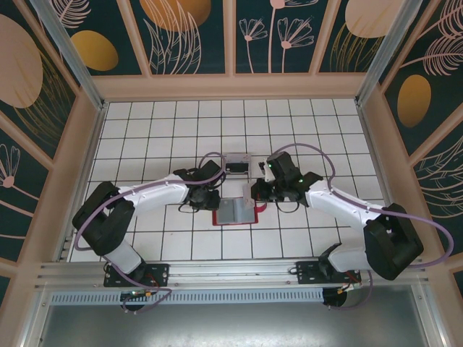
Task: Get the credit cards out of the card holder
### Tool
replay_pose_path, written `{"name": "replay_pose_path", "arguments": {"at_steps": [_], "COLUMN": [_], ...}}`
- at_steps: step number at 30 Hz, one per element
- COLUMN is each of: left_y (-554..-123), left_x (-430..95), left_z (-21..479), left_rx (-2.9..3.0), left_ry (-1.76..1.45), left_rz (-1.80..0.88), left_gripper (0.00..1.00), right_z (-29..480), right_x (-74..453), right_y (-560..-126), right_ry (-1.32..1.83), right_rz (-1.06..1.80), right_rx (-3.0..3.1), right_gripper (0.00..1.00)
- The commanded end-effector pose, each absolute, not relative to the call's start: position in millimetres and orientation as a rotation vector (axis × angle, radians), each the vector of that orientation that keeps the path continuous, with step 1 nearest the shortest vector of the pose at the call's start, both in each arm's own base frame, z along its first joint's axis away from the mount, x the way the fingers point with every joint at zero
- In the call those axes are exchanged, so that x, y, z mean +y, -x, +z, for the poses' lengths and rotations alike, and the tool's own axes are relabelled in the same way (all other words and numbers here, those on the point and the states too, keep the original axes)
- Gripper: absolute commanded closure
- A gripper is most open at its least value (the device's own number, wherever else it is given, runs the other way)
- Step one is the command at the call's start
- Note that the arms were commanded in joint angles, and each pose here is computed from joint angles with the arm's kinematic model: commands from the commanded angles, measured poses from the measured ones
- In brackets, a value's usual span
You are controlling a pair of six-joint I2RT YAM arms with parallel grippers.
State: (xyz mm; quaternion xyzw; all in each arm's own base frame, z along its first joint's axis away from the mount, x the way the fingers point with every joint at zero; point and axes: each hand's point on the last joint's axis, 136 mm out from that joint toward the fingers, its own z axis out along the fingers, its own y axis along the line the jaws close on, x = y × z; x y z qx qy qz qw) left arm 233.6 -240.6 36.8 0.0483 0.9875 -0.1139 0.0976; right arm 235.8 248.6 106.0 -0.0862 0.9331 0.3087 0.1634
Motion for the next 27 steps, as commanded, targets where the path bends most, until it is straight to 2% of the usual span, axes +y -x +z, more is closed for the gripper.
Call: {"name": "replay_pose_path", "arguments": {"at_steps": [1, 15, 20, 27], "left_y": [-236, -234, -232, -232], "left_x": [-241, -230, -227, -219], "left_z": [46, 55, 57, 58], "left_rx": [2.871, 2.787, 2.77, 2.758], "left_ry": [-0.14, -0.053, -0.032, -0.019], "left_rz": [-0.374, -0.423, -0.434, -0.397], "left_gripper": [0.73, 0.69, 0.67, 0.67], "right_z": [131, 144, 144, 156], "right_x": [248, 251, 249, 264], "right_y": [-248, -275, -297, -324], "right_ry": [0.524, 1.506, 1.714, 1.901], "right_rz": [0.779, 0.31, 0.118, 0.021], "right_rx": [2.515, 2.15, 2.049, 1.89], "right_gripper": [0.95, 1.0, 1.0, 1.0]}}
